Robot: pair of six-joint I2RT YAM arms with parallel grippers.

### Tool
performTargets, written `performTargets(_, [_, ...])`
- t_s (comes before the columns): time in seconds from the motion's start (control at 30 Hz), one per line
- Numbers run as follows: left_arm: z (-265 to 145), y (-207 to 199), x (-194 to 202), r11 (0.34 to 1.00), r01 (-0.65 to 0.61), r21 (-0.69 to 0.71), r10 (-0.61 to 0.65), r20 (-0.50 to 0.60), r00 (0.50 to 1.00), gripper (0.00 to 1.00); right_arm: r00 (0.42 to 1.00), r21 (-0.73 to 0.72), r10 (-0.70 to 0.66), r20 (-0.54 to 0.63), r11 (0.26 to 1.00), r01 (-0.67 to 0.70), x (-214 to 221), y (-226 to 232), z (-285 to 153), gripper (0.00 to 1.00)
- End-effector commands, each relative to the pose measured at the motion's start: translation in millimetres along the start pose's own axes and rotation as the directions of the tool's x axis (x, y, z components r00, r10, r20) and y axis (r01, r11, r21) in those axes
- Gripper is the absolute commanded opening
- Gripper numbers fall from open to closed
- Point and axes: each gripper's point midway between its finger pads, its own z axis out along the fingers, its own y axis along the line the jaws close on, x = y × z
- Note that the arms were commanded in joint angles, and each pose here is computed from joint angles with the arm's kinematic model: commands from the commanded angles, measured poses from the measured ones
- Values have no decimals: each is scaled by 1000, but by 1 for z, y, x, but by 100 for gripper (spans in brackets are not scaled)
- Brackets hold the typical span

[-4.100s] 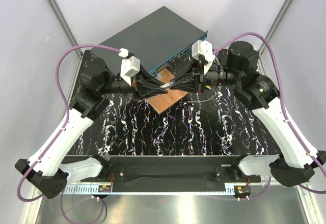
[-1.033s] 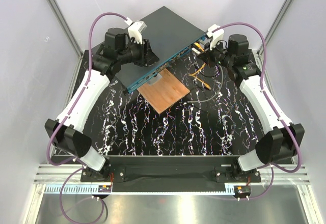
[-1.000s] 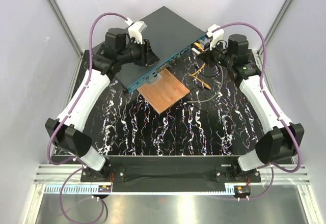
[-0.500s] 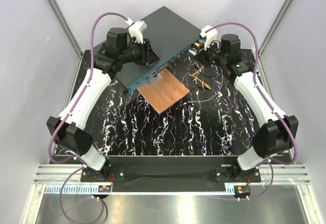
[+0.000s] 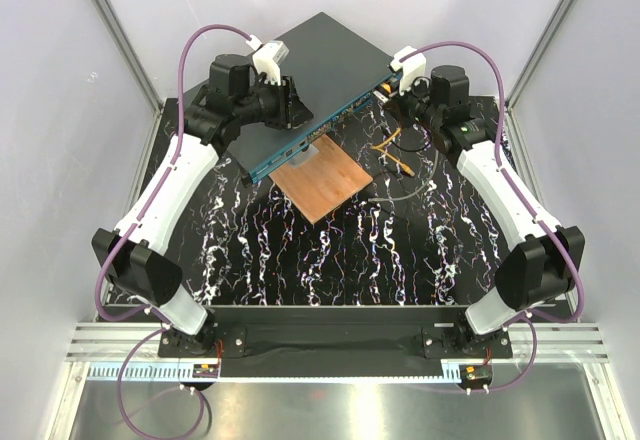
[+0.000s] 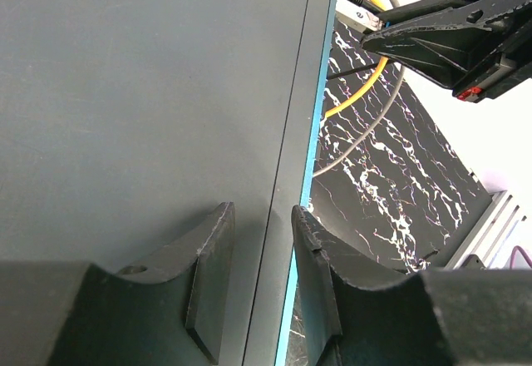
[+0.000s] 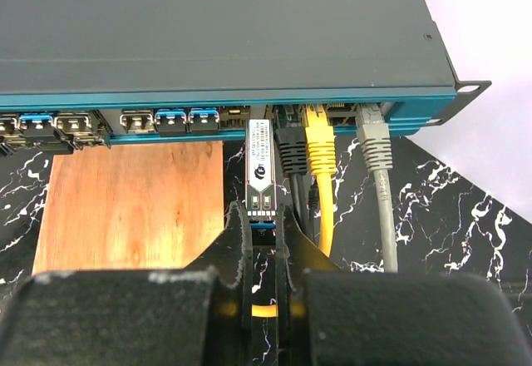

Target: Insert the plug into the switch port

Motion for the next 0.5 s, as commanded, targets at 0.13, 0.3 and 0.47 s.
performTargets(0.13, [-2,-8,-19,1000,-15,23,14,58,998,39,995,12,-31,93,999,30,-34,-1,-2,0])
performTargets(0.3, [-2,-8,-17,1000,-17,27,15,55,998,39,994,-9,-28,102,1000,29,-37,4,-1,0])
performTargets(0.47, [-1,-8,-16,999,-13,29,12,53,999,39,994,-26,-25,106,999,28,-38,8,-1,0])
